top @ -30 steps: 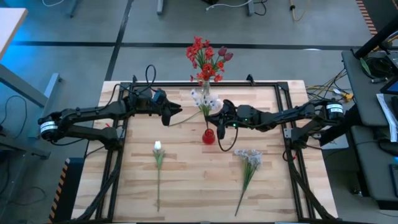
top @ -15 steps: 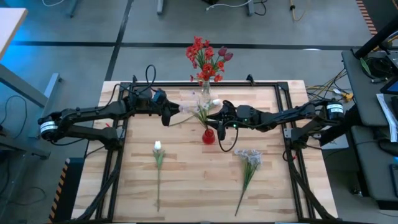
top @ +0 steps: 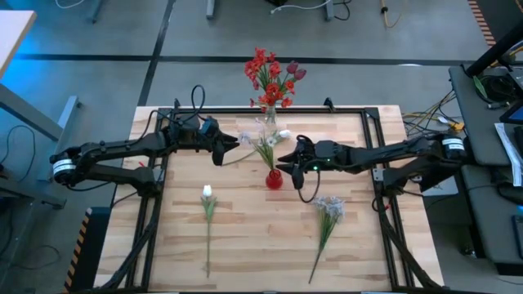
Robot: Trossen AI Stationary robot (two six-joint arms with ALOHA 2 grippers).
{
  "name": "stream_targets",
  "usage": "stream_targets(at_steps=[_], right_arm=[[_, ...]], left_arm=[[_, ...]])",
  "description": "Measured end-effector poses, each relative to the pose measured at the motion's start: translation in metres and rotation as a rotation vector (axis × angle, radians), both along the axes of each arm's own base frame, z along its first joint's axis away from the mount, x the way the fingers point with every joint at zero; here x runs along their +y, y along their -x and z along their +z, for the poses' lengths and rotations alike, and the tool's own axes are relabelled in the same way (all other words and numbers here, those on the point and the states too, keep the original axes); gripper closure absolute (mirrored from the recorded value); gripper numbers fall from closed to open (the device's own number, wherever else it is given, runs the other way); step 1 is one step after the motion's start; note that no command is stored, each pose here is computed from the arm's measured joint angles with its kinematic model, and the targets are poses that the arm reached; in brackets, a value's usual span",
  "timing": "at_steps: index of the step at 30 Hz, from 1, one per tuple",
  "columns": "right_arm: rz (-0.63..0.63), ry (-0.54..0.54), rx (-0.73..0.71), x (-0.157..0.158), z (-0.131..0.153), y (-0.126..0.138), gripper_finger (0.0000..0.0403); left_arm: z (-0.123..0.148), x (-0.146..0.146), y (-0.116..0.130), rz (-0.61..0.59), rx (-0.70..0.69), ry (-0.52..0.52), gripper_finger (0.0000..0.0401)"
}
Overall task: Sort flowers into vase by color
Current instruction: Put the white flowers into the red vase
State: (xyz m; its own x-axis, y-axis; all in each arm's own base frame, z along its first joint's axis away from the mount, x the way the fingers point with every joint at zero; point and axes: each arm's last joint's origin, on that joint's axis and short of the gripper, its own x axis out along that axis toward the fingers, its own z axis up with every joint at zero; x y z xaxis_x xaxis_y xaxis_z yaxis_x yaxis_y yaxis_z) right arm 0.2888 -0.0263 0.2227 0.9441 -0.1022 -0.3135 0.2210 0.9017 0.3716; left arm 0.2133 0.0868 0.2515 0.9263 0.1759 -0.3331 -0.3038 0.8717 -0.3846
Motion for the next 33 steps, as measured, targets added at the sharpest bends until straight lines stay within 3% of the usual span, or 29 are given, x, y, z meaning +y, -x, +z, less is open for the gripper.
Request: stream_targets(at_steps=[10,14,20,26,33], right_arm=[[-0.024,-0.139,0.143,0.008,0.018,0.038,0.0292],[-0.029,-0.301,0.216,0.012,0.018,0.05,0.0327],[-0.151,-0.567,0.405,0.028,0.005,0.064,0.0367],[-0.257,-0.701,0.505,0.054,-0.003,0.071,0.0345],[-0.37,-0.83,0.628,0.081,-0.014,0.081,0.0266]], left_arm=[[0.0,0.0,0.0,-0.017,0.002,-0.016,0.029],[-0.003,-0.001,0.001,-0.018,0.012,-0.016,0.029],[-0.014,-0.002,0.003,-0.022,0.04,-0.014,0.029],[-0.027,-0.003,0.007,-0.012,0.019,0.004,0.029],[-0.04,-0.005,0.011,0.003,-0.008,0.033,0.029]])
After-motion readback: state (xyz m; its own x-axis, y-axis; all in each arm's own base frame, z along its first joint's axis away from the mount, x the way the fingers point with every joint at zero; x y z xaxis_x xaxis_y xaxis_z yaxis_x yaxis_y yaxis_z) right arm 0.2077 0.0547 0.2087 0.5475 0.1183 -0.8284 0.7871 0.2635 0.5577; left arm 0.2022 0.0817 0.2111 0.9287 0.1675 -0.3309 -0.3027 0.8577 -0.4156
